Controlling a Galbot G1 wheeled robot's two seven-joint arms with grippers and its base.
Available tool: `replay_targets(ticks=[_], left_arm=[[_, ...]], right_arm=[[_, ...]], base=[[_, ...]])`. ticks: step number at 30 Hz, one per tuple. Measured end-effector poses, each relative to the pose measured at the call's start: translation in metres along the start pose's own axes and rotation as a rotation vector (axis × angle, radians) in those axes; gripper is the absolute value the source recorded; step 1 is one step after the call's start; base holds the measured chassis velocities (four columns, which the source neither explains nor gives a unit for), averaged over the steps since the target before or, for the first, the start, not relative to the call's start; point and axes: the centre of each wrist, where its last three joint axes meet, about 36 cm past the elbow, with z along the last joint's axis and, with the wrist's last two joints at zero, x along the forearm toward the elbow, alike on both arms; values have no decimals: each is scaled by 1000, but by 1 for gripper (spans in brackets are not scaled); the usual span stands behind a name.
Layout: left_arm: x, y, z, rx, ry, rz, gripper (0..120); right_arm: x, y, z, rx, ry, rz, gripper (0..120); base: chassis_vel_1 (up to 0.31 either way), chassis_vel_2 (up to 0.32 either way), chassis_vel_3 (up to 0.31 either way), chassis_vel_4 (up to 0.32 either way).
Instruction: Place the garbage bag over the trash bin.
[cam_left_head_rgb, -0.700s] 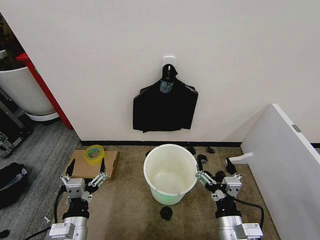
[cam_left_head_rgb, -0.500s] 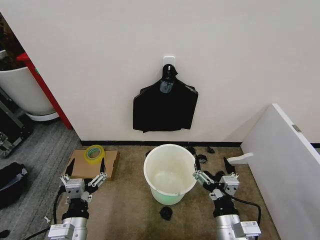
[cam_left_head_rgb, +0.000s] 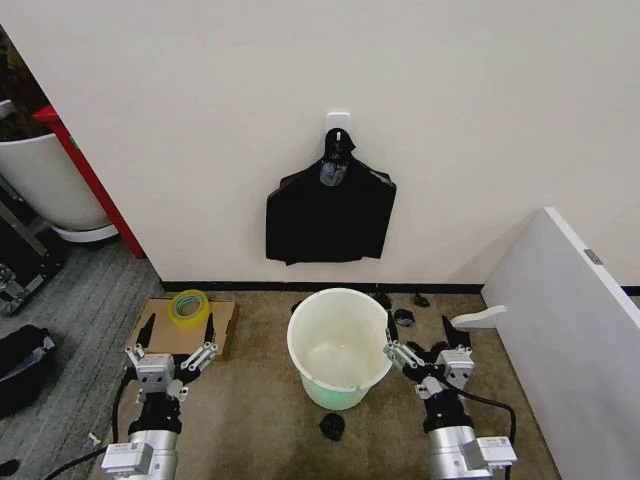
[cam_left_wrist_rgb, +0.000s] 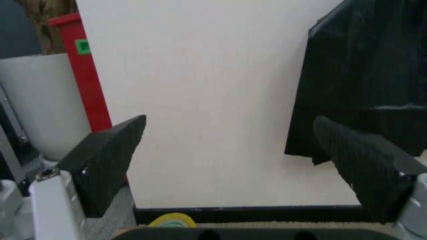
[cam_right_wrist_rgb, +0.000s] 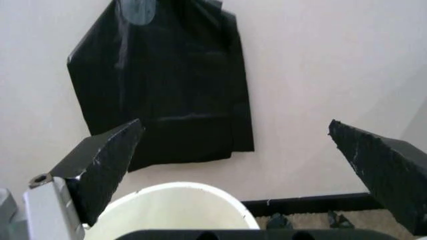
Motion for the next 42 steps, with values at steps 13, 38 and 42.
replay_targets(ticks=[13,38,42], left_arm=[[2,8,6,9,29,-11,99],[20,6,-2,-12,28,-59,97],[19,6,-2,-7,25,-82,98]], right_arm=[[-85,-19,1,-325,44,-245,100],[-281,16,-27,-455,31,-395,81],[-297,19,-40,-462,20,-401,63]], base=[[0,0,0,0],[0,0,0,0],[0,0,0,0]])
